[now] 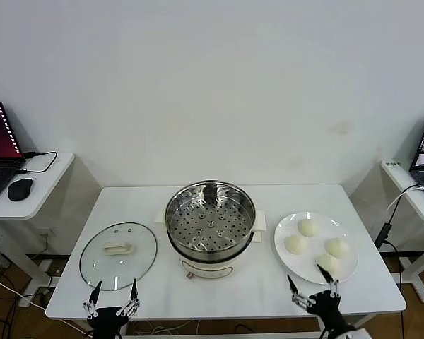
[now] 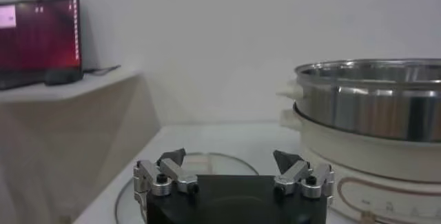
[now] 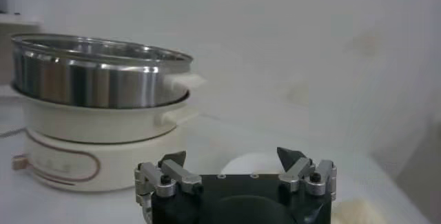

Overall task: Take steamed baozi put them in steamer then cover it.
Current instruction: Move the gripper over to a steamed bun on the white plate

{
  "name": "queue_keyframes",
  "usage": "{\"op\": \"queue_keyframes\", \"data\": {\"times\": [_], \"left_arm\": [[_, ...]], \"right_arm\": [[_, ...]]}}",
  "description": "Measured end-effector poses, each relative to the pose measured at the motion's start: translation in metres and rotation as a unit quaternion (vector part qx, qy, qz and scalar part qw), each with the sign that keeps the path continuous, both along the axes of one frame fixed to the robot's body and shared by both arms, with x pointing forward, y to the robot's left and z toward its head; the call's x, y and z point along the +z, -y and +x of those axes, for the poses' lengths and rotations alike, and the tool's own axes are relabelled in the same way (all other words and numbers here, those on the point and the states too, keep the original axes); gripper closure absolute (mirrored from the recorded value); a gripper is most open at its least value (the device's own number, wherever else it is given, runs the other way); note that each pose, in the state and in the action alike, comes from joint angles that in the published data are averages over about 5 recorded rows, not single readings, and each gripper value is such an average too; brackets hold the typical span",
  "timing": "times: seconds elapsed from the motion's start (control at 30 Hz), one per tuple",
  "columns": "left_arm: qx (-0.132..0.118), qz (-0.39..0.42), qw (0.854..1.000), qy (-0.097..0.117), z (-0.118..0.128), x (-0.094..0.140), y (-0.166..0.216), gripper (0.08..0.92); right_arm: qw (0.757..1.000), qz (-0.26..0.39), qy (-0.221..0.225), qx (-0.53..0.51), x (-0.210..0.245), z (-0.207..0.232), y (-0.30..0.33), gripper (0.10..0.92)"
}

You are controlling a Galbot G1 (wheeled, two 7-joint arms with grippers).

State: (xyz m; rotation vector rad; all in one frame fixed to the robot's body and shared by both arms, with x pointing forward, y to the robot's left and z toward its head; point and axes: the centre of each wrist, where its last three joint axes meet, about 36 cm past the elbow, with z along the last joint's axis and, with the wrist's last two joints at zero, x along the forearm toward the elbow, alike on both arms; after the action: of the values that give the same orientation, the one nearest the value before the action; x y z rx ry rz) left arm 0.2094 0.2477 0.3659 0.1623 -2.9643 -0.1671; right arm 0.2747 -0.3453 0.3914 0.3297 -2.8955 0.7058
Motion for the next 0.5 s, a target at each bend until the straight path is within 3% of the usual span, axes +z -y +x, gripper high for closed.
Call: {"op": "queue_keyframes", "data": {"times": [0.23,0.5], "left_arm": [[-0.001,0.032,0.999,0.003,0.004,0.0,-0.004,0.177],[0.005,0.065,0.998,0.012,0.009,-0.001,-0.005,0.177]], "right_arm": [[0.989,-0.142,-0.005,0.038,0.03,0.042,0.036,0.2],[0.95,-0.291,-0.032,0.111,0.084,0.114,0.076,0.2]]}}
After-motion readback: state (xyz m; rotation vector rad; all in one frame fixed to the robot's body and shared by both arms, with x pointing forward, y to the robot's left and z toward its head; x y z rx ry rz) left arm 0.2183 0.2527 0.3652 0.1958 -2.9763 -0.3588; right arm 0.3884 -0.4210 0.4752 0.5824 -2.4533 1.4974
